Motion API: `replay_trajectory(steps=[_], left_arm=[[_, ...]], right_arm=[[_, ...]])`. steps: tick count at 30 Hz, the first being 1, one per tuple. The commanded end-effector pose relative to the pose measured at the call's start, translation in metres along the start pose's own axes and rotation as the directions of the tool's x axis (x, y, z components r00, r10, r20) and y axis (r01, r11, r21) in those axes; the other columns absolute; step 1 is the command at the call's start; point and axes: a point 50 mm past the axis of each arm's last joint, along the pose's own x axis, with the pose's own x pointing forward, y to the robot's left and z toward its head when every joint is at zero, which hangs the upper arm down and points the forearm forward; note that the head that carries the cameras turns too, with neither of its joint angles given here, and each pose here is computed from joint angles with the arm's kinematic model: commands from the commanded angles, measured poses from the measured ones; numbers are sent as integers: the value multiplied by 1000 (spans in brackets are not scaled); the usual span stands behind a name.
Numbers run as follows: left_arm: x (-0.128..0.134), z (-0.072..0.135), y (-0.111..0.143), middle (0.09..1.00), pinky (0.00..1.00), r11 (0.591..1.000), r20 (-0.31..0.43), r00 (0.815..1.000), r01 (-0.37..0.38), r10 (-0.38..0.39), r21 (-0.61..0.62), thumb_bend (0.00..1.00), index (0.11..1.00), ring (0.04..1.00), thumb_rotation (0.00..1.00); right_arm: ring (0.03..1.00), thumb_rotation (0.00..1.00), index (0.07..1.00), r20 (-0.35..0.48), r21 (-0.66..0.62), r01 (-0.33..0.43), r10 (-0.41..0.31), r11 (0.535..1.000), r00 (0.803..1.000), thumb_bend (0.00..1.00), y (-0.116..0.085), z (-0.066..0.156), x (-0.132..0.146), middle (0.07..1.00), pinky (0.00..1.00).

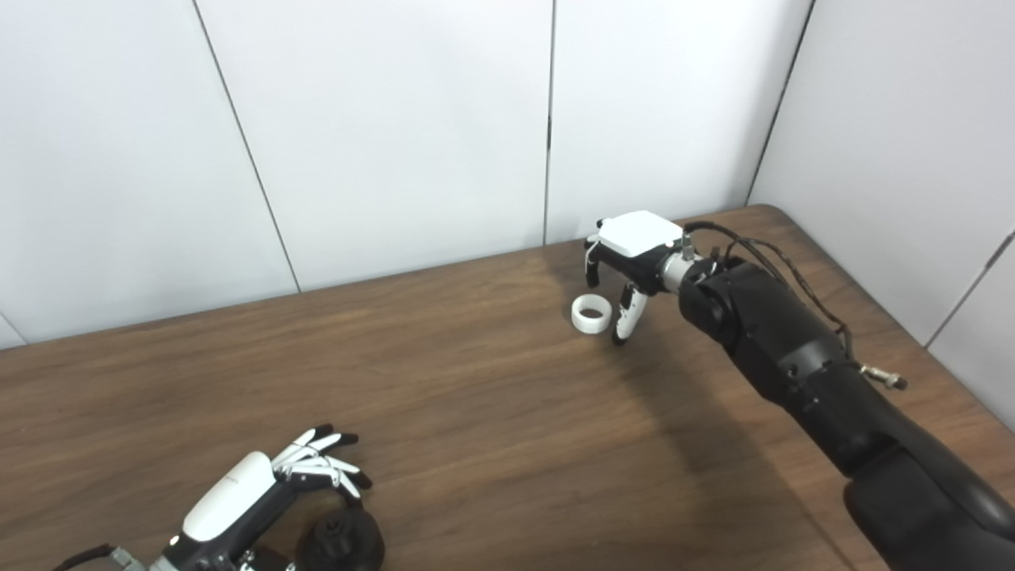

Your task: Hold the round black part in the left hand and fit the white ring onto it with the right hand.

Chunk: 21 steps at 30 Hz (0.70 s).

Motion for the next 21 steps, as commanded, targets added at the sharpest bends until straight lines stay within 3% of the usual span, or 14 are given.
replay_trajectory(steps=[1, 12, 21], left_arm=[[0, -1, 13, 707, 1000, 999, 7, 999, -36, 36, 20, 523, 482, 928, 57], [1, -1, 11, 705, 1000, 999, 5, 999, -38, 38, 22, 523, 482, 924, 57], [2, -2, 11, 706, 1000, 999, 3, 999, -40, 40, 23, 523, 482, 927, 57]], right_arm=[[1000, 241, 636, 3, -23, 87, -87, 996, 996, 1000, -38, -2, 4, 906, 1000], [1000, 279, 639, 34, -21, 88, -87, 996, 996, 1000, -37, 11, 12, 912, 1000], [1000, 236, 633, 49, -19, 98, -97, 995, 994, 1000, -37, 18, 16, 903, 1000]])
